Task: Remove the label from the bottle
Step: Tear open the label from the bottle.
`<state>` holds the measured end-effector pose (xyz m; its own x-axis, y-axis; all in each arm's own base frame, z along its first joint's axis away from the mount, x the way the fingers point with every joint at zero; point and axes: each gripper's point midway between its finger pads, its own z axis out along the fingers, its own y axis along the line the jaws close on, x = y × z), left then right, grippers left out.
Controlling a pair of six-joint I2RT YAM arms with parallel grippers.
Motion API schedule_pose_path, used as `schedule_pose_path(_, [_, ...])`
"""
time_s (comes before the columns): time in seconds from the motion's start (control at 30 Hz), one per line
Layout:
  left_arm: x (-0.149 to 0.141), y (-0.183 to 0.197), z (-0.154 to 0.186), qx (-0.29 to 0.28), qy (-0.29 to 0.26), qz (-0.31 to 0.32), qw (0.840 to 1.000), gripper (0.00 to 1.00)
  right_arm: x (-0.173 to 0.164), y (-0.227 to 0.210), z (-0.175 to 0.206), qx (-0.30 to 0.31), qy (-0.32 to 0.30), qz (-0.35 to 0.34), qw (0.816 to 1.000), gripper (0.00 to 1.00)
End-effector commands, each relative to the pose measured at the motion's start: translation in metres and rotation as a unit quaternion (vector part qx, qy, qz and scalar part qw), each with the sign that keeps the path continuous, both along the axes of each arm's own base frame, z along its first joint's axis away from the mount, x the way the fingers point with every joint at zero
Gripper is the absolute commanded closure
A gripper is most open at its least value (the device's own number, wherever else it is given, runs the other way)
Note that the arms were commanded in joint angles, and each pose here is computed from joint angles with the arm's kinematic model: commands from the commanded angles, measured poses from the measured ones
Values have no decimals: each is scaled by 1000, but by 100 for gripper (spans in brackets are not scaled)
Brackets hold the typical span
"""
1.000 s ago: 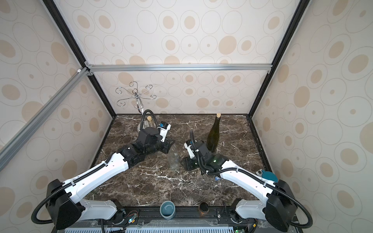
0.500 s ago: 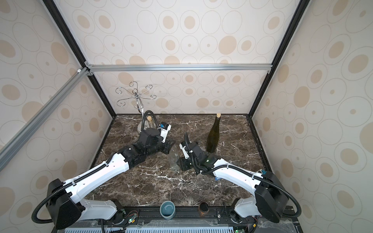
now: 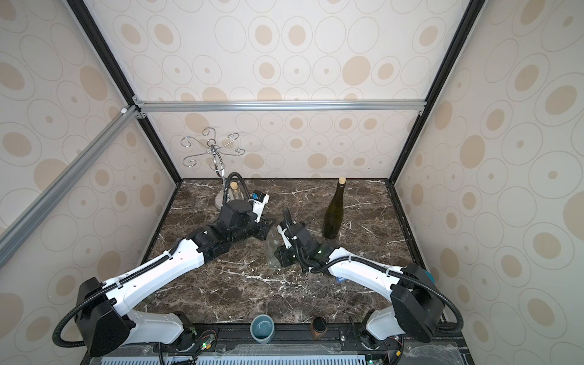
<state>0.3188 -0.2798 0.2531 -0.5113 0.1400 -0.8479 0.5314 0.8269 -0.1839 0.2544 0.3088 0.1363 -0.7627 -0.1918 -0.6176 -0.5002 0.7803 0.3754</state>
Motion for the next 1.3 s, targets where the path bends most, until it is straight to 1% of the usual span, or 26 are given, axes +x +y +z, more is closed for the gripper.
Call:
schedule_pose_path(0.0, [1,-9,16,-19,-8,-8,1000,89,7,6,9,5,-12,-12,1000,69])
schedule_pose_path(0.27, [0,-8,15,-16,-8,-8,1000,89,9,3,5,-2,-11,-20,1000,77])
schedule_pose_path(0.4, [0,-8,16,-17,-10,-8,1000,89,7,4,2,0,-4,-18,1000,75])
schedule_pose_path(0.67, [0,-8,16,-18,-10,-8,1000,89,9,3,-1,-5,-1,-24,1000,75])
schedule_pose_path(0.83, [-1,-7,15,-17,-9,-7,1000,89,8,1,-1,-7,-3,-26,1000,81])
schedule_pose_path(1.17, [-2,-6,16,-17,-9,-8,1000,89,8,-4,-2,-11,-6,-33,999,96])
schedule_pose_path(1.2, [-2,-7,15,-17,-9,-8,1000,89,8,-5,-2,-11,-8,-35,999,99])
schedule_pose_path(1.27, [-2,-7,15,-16,-8,-8,1000,89,8,-6,-2,-13,-7,-35,999,100])
